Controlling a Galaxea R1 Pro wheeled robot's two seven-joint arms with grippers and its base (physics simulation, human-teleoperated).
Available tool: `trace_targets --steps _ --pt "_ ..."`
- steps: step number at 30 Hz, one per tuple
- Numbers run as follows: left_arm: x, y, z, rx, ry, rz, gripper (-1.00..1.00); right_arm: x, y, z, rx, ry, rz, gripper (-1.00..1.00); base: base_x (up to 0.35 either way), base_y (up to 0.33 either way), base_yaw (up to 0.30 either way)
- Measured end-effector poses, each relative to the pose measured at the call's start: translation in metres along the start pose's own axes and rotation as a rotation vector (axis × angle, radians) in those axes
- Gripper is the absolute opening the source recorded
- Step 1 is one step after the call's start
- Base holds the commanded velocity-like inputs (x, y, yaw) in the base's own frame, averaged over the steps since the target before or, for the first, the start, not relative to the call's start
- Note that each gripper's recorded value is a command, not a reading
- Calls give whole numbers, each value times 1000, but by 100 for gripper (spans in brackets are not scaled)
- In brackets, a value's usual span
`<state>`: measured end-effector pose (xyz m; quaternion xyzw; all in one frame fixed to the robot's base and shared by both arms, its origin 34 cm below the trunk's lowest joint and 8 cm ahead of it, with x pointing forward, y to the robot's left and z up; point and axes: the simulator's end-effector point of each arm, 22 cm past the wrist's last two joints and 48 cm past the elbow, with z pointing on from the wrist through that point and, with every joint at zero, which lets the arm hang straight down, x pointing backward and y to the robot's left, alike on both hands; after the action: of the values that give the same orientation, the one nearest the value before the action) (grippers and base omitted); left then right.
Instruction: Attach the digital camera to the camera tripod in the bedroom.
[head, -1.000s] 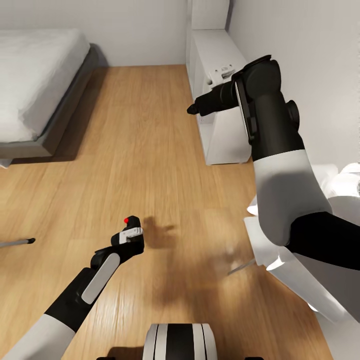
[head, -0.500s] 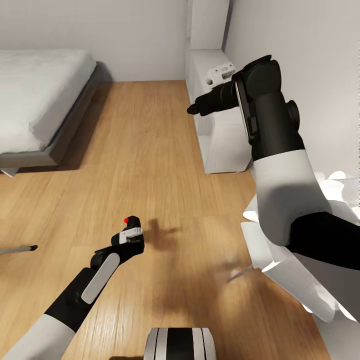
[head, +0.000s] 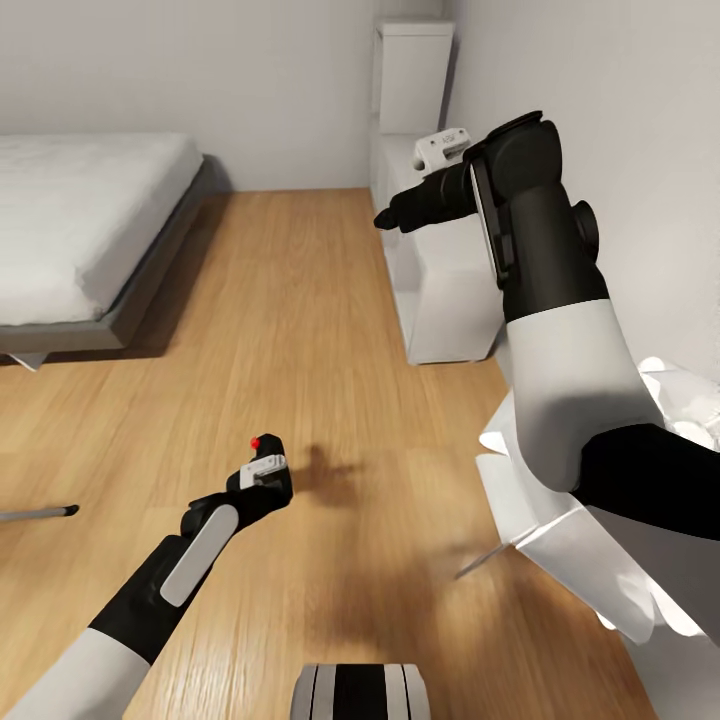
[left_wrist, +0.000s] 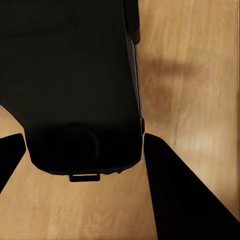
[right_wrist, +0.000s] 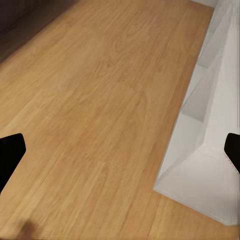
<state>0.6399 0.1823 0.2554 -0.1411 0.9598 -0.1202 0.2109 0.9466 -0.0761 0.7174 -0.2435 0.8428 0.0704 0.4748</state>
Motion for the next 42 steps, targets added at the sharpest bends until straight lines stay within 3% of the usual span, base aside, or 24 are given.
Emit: trace_targets --steps 19,26,34,42 --pt "-31 -12 -32 16 -68 12 -100 -48 2 -51 24 -66 -24 100 0 0 0" --pt "-43 1 -45 34 -80 6 -100 -65 4 -71 31 -91 -34 100 0 0 0" --pt "-68 8 -74 285 -85 -53 -100 -84 7 -95 40 -123 -46 100 0 0 0" --pt "-56 24 -89 517 -42 -133 -100 -101 10 -118 47 -148 -58 100 0 0 0"
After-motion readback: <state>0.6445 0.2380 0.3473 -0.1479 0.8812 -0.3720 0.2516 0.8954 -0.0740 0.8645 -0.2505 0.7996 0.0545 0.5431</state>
